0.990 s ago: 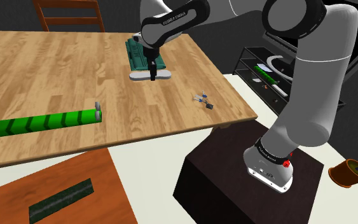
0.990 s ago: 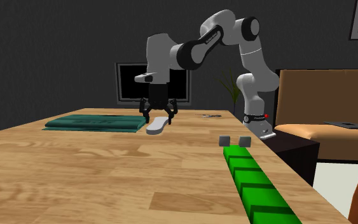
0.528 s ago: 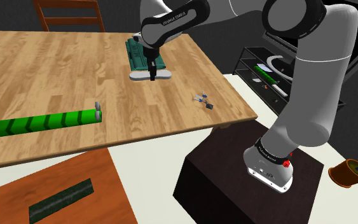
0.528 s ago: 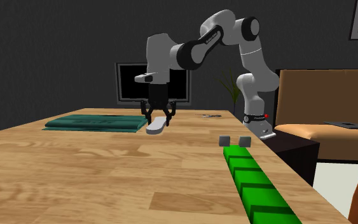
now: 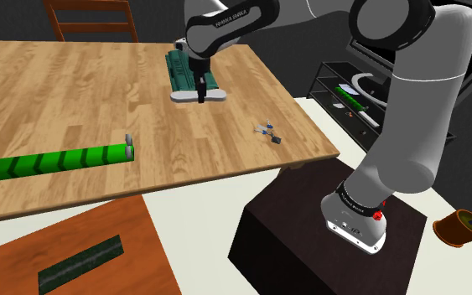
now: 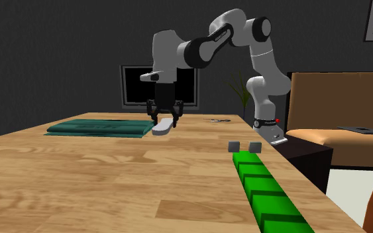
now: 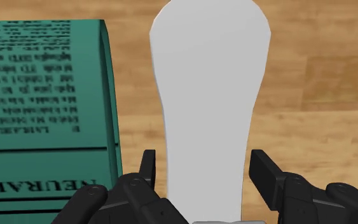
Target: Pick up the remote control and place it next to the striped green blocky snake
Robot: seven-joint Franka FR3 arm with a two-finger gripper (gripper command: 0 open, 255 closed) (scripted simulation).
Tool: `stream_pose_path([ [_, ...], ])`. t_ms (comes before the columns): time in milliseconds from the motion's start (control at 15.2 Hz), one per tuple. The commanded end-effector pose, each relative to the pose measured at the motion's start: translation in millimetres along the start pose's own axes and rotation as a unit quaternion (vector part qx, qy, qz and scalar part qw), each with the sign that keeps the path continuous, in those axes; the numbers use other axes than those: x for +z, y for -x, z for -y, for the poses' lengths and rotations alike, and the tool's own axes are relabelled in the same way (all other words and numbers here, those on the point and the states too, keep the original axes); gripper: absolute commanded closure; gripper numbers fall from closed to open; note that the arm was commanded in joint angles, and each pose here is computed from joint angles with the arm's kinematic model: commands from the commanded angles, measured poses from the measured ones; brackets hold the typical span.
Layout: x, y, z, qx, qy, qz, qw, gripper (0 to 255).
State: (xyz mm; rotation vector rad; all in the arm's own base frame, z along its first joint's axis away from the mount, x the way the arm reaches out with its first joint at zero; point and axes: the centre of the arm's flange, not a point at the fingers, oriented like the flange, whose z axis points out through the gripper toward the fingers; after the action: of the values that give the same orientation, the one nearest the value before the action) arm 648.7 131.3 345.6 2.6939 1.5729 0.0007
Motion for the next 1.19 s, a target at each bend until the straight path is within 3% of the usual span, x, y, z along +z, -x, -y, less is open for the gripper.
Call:
stream_pose_path([
  [0,-11,0,0,0.0,0.0,0.0,1.0,255],
  [1122,-101,1,-2,0.0,0.0,0.0,1.0,255],
])
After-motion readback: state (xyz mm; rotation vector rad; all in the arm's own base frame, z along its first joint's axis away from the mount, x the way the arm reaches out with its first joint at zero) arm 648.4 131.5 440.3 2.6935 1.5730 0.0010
